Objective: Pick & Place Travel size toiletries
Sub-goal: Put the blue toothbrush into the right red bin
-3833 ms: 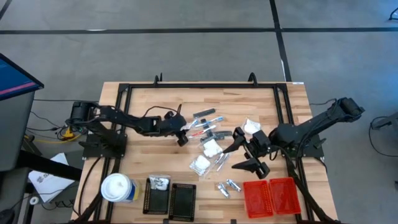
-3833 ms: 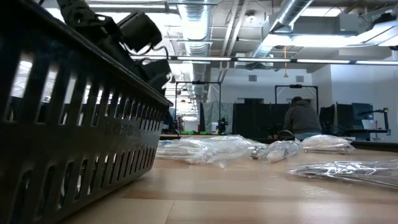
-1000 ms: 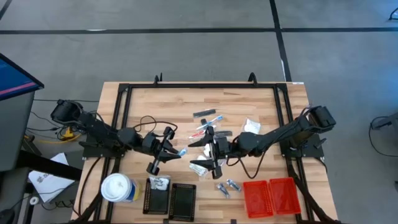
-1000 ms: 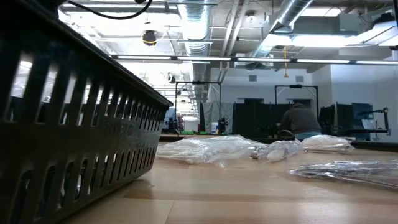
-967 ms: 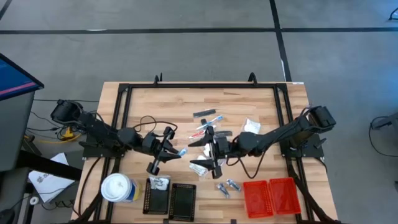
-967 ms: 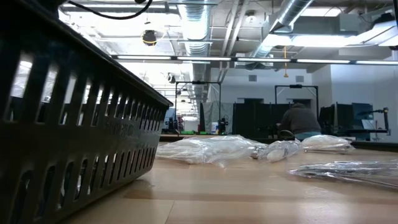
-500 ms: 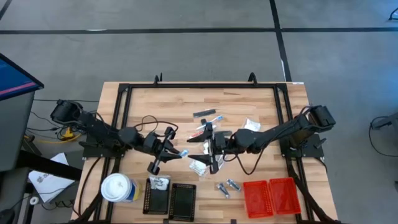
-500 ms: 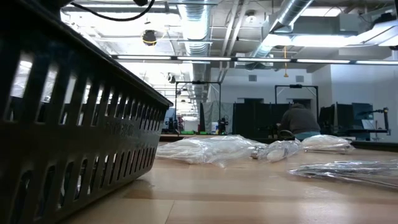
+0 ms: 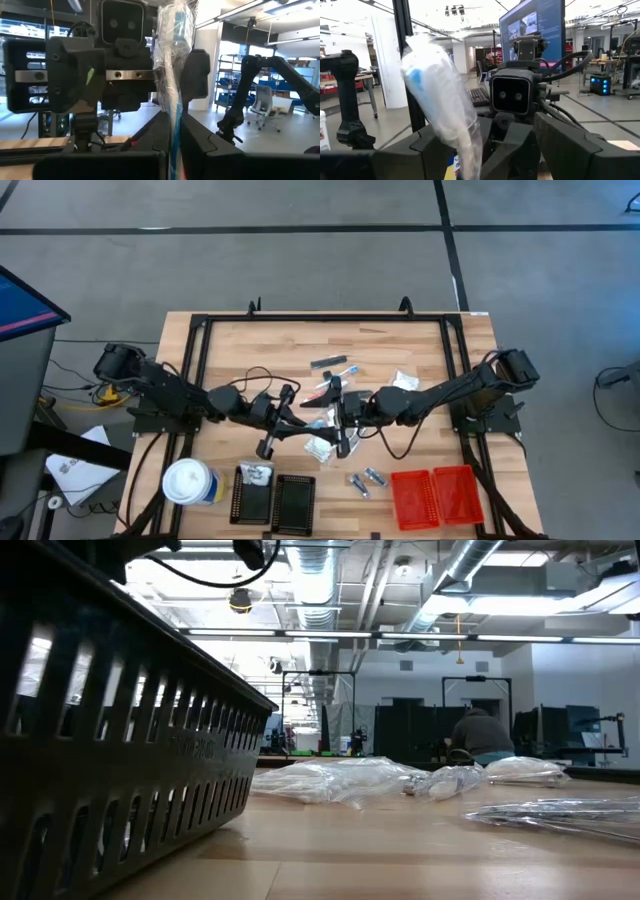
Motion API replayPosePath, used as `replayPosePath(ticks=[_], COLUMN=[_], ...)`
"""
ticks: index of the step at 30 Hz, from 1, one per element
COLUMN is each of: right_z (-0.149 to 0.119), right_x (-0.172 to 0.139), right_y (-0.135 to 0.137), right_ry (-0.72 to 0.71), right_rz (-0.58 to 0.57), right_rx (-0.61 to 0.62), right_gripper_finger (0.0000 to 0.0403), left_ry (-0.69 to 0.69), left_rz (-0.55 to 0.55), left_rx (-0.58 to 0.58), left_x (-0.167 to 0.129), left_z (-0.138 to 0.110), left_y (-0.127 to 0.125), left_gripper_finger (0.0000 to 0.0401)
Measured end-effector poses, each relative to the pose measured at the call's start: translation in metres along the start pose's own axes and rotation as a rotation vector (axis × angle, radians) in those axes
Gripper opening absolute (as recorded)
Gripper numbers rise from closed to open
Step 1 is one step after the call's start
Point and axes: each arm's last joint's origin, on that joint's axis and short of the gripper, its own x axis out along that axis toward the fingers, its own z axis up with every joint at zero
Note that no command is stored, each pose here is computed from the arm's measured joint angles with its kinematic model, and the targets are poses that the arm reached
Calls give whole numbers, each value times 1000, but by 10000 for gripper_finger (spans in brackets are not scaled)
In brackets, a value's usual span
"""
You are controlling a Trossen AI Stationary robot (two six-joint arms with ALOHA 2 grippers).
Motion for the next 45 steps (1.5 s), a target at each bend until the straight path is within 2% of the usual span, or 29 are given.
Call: replayPosePath(ticks=[18,23,31,33,37,42,45], right_z=[-2,-3,-4,-4,-5,-5,-5], right_x=[0,-1,-1,-1,-1,-1,-1], right_y=[1,3,3,3,3,3,3], right_ry=[21,33,49,49,52,53,54], right_rz=[2,6,14,15,14,14,18], right_rx=[12,12,5,6,15,11,7], right_gripper_finger=[255,202,23,17,32,9,23], left_ry=[-13,-13,-24,-20,-13,-9,-6], left_rz=[14,29,35,35,36,35,35], left_rx=[23,23,10,11,12,12,11], left_x=[0,-6,-10,-10,-10,-10,-10], left_z=[7,8,11,10,10,10,9], left_y=[-2,-1,-1,-1,-1,-1,-1], left_gripper_finger=[13,14,18,25,29,10,11])
